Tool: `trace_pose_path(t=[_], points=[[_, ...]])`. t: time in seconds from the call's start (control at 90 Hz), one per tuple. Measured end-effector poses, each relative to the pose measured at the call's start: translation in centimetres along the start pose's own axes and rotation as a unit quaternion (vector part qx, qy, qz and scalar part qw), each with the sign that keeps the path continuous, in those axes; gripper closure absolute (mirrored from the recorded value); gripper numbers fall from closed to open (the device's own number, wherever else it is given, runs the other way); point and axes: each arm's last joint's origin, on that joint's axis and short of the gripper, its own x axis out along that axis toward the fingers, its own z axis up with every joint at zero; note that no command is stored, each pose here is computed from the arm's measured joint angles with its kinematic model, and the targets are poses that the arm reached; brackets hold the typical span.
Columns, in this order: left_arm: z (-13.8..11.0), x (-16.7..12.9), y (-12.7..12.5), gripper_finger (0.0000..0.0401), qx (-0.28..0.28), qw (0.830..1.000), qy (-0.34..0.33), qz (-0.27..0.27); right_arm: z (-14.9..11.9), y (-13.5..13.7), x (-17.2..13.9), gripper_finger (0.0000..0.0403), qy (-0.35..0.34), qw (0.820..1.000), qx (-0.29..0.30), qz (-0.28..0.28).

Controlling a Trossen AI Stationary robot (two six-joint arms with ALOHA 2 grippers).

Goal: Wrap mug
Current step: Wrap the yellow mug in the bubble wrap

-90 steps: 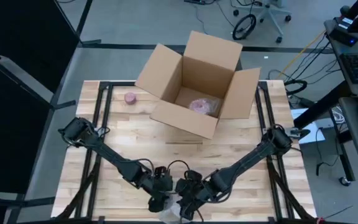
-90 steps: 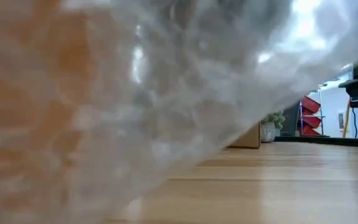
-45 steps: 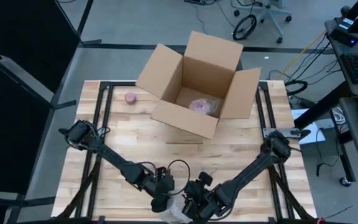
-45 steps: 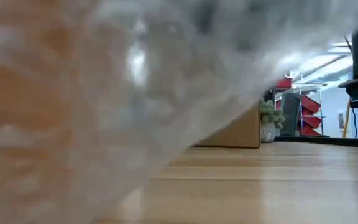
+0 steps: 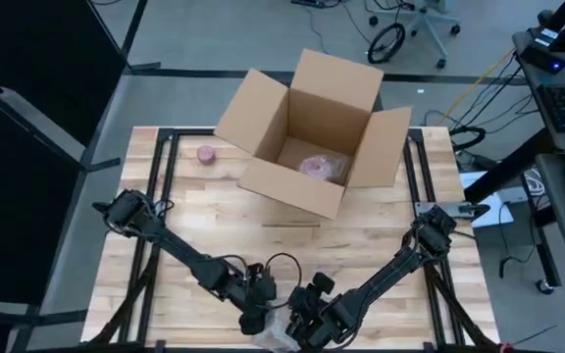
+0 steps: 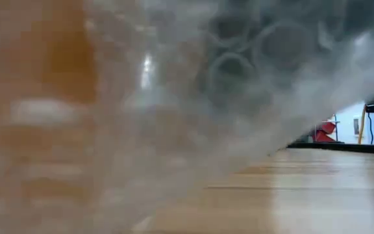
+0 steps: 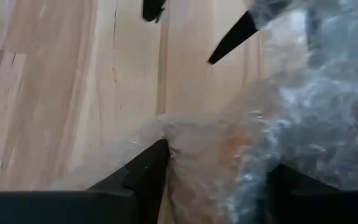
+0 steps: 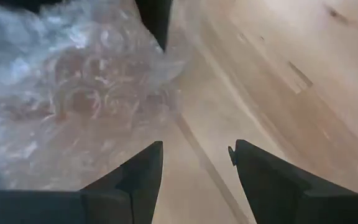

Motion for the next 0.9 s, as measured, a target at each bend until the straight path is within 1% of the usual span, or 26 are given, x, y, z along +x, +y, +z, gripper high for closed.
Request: trace_pose_path(t=[0.056, 0.089, 0.222, 0.589, 0.733, 0.756, 0.789, 0.9], points=[[0.07, 0.01, -0.03, 0.0305, -0.005, 1.0, -0.001, -0.006, -0.05, -0.03, 0.09, 0.0218, 0.0, 1.0, -0.004, -0.002], [0.12, 0.01, -0.05, 0.0315, -0.006, 1.0, -0.001, -0.009, -0.06, -0.02, 0.09, 0.0218, 0.001, 1.0, -0.006, -0.002], [0.16, 0.01, -0.08, 0.0315, -0.003, 1.0, -0.004, -0.01, -0.05, -0.01, 0.09, 0.0218, 0.001, 1.0, -0.014, -0.001], [0.23, 0.06, -0.14, 0.0316, 0.0, 1.0, -0.007, -0.014, -0.06, 0.0, 0.09, 0.0218, 0.004, 1.0, -0.015, 0.0], [0.39, 0.18, -0.38, 0.0316, 0.009, 0.999, -0.01, -0.038, -0.06, 0.02, 0.09, 0.0218, 0.004, 1.0, -0.014, 0.002], [0.42, 0.2, -0.41, 0.031, 0.011, 0.999, -0.012, -0.042, -0.06, 0.03, 0.09, 0.0218, 0.005, 1.0, -0.014, 0.003], [0.43, 0.22, -0.45, 0.0291, 0.012, 0.999, -0.013, -0.044, -0.06, 0.04, 0.09, 0.0218, 0.006, 1.0, -0.014, 0.003], [0.48, 0.26, -0.34, 0.0197, 0.006, 0.999, -0.01, -0.046, -0.15, 0.09, 0.03, 0.0218, 0.007, 1.0, -0.015, 0.005]])
